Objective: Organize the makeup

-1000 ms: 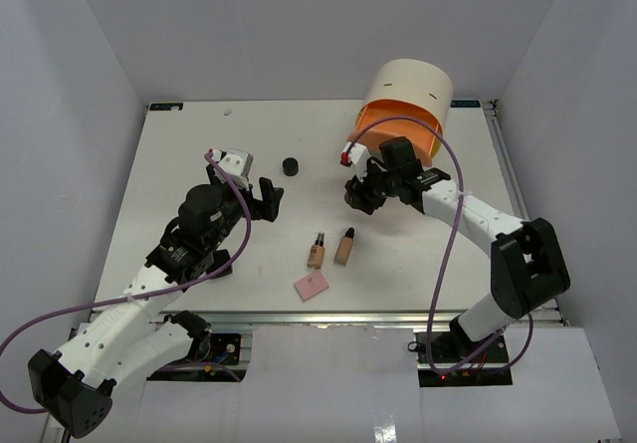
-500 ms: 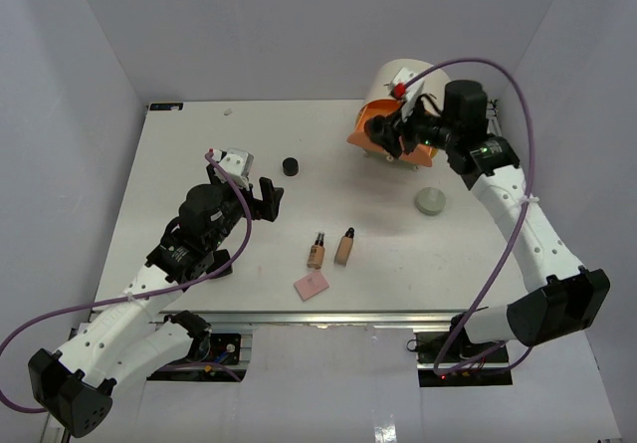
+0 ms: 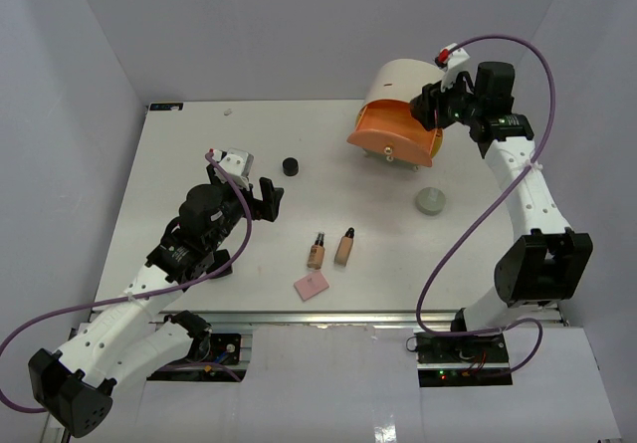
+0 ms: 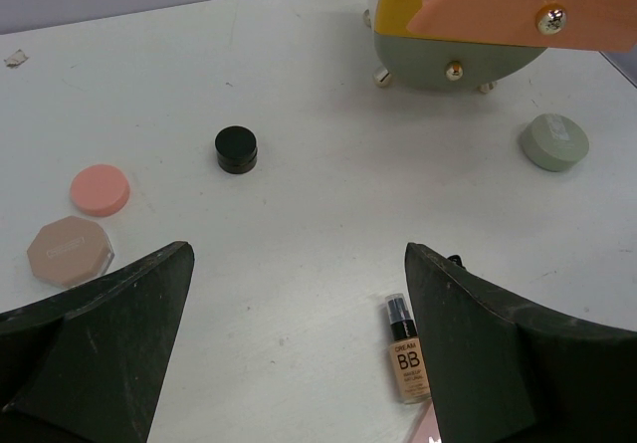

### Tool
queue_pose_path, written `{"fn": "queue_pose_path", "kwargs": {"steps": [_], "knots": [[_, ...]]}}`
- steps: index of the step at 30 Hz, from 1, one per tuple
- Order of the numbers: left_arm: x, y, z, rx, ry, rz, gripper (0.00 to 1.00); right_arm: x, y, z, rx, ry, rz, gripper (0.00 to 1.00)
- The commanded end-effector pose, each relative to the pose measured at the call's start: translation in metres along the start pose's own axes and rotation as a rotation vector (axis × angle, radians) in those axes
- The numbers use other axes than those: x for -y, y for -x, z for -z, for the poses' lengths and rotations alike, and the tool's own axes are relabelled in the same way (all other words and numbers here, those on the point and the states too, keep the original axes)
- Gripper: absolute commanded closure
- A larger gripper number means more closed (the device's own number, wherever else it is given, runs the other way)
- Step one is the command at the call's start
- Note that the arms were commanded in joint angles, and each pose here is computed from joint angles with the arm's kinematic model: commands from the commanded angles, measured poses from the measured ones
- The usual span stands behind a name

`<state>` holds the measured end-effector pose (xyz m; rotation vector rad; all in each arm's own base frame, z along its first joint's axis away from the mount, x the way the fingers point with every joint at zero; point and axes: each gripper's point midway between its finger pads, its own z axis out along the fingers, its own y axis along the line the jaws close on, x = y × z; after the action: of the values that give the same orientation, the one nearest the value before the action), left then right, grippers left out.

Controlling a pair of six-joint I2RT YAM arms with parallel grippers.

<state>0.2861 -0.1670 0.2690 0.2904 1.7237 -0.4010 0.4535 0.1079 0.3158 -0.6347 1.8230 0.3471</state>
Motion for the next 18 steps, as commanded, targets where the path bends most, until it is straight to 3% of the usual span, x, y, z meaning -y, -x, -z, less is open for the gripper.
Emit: {"fn": "queue_pose_path", "kwargs": {"steps": [1,7,9,12,15,18], "knots": [[-0.001,0.003,0.002,0.013,0.0,-0.005,0.02,0.009,-0.013,-0.013,-0.026,-0.018,-0.022,0.8],[0.0,0.003,0.001,0.014,-0.004,-0.004,0.02,0.009,-0.034,-0.023,-0.073,-0.001,-0.039,0.7],[0.0,0.002,0.001,0.011,-0.006,-0.004,0.02,0.008,-0.04,-0.025,-0.086,0.002,-0.046,0.6],[0.001,0.0,0.0,0.004,-0.007,-0.005,0.02,0.008,-0.046,-0.026,-0.098,0.002,-0.051,0.37],[0.001,-0.004,-0.002,-0.008,-0.008,-0.008,0.02,0.006,-0.045,-0.023,-0.093,0.003,-0.05,0.26],[0.002,-0.007,-0.005,-0.02,-0.011,-0.01,0.02,0.002,-0.033,-0.014,-0.066,0.004,-0.041,0.22]]}}
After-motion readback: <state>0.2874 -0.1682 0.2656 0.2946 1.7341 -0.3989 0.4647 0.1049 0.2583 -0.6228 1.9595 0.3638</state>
